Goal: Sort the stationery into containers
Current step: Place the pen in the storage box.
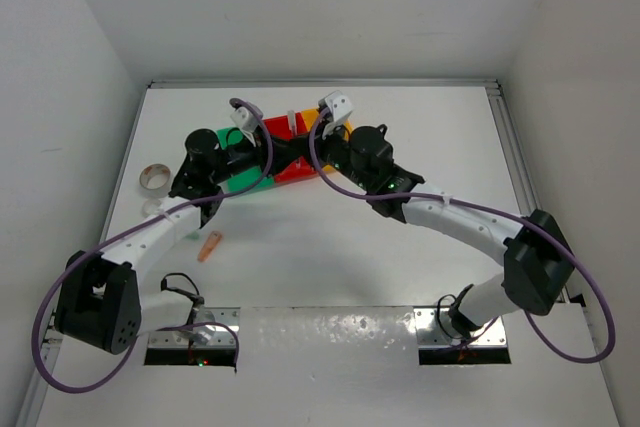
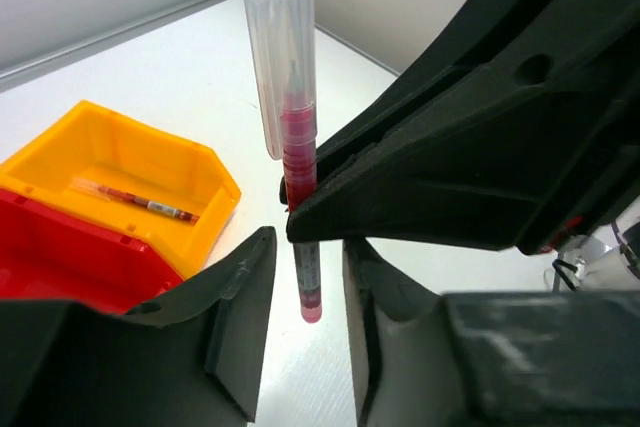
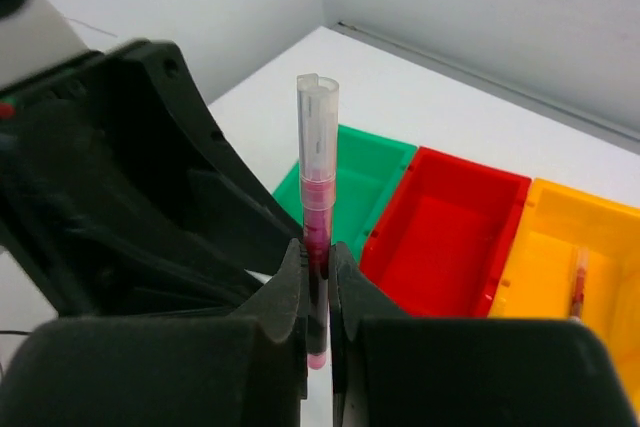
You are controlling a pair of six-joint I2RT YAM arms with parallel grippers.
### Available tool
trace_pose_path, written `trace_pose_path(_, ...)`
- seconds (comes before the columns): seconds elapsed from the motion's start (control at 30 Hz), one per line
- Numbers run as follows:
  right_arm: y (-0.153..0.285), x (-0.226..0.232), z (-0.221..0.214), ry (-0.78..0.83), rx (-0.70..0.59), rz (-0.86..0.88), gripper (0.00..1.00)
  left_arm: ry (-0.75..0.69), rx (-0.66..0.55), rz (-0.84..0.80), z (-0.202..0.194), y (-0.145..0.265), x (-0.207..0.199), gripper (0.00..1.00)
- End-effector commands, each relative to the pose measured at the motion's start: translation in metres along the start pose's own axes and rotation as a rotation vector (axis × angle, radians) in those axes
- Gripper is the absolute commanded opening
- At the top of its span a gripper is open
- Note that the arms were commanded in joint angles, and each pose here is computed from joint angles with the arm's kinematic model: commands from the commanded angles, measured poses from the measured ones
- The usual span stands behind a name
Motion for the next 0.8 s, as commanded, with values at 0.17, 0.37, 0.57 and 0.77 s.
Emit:
trace_pose_path(0.17, -0.005, -0.029, 0.003, -0.069, 0.124, -0.051, 0.0, -0.117, -0.132, -0.001, 0.043, 0.002, -0.008, 0.7)
trace_pose_path(0.37, -0.04, -0.104, -0.012, -0.093, 0.386, -0.322, 0.0, -0.124, -0.021, 0.209, 0.03, 0.016, 0.019, 1.0)
trace_pose_path(0.57, -0.076, -0.182, -0.047, -0.078, 0.555, -0.615, 0.0, -0.116, 0.039, 0.382, 0.022, 0.032, 0.034, 1.0)
trace_pose_path(0.77, -0.094, -0.209, -0.062, -0.086, 0.481, -0.66, 0.0, -0.112, 0.06, 0.436, 0.019, 0.041, 0.039, 1.0)
Point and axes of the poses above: each gripper's point midway between its finger pads, its own y axis back along the fingers, its own x axis along the line the jaws close on, z = x × y, the point moved 5 cm from there along y, back along the fingers, and after that the axes turned 8 degrees about -y, right-handed, at the moved point
